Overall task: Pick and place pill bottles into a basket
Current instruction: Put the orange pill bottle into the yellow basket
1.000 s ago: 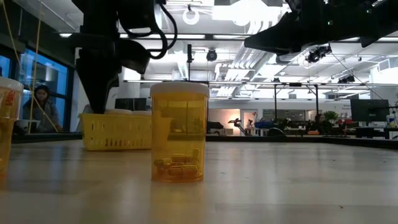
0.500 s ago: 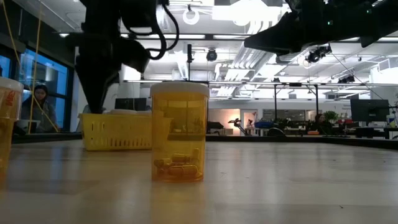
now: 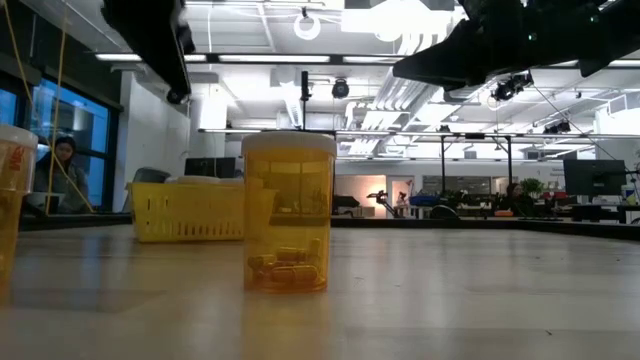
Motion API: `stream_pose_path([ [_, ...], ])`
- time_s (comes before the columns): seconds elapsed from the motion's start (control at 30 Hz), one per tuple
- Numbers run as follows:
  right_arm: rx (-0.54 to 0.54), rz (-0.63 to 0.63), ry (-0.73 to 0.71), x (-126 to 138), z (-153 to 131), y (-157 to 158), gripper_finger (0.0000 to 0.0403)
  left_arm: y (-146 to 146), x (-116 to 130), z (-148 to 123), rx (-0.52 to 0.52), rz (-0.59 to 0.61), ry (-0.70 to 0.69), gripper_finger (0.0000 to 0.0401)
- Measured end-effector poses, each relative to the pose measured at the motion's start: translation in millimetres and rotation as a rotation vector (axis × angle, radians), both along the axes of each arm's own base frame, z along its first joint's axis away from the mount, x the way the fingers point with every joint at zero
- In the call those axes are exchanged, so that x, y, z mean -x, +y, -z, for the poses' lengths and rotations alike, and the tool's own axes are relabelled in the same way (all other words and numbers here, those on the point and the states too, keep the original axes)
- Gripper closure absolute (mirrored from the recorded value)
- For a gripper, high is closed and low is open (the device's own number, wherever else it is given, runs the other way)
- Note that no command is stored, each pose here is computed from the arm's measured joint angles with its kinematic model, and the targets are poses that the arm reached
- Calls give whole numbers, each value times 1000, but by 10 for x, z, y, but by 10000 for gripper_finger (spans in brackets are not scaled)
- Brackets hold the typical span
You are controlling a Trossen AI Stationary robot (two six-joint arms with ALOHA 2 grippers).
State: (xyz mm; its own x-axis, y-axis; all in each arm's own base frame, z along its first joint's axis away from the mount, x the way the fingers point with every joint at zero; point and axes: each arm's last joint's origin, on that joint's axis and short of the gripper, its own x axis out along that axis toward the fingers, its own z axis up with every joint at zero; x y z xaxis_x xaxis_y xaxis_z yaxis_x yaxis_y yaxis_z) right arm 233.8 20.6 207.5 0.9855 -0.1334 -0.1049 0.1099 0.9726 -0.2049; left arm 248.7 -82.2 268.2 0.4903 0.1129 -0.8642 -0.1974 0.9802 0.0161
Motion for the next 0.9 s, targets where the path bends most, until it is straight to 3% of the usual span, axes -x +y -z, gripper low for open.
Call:
stream_pose_path([
  [0.2, -1, -5, -6, -1, -6, 1, 299, -274, 154, -70, -160, -23, -127, 330],
  [0.37, -8, -118, -48, -6, -48, 34, 299, -334, 141, -17, -192, -13, -167, 337],
  [0.5, 3, -216, -70, -4, -70, 77, 299, -368, 132, 237, -109, 77, -194, 323],
  [0.67, 8, -195, -74, 4, -74, 134, 299, -332, 238, 534, -23, 171, -274, 292],
  [0.9, -37, -318, -92, 15, -92, 210, 299, -225, 474, 586, 97, 219, -387, 231],
])
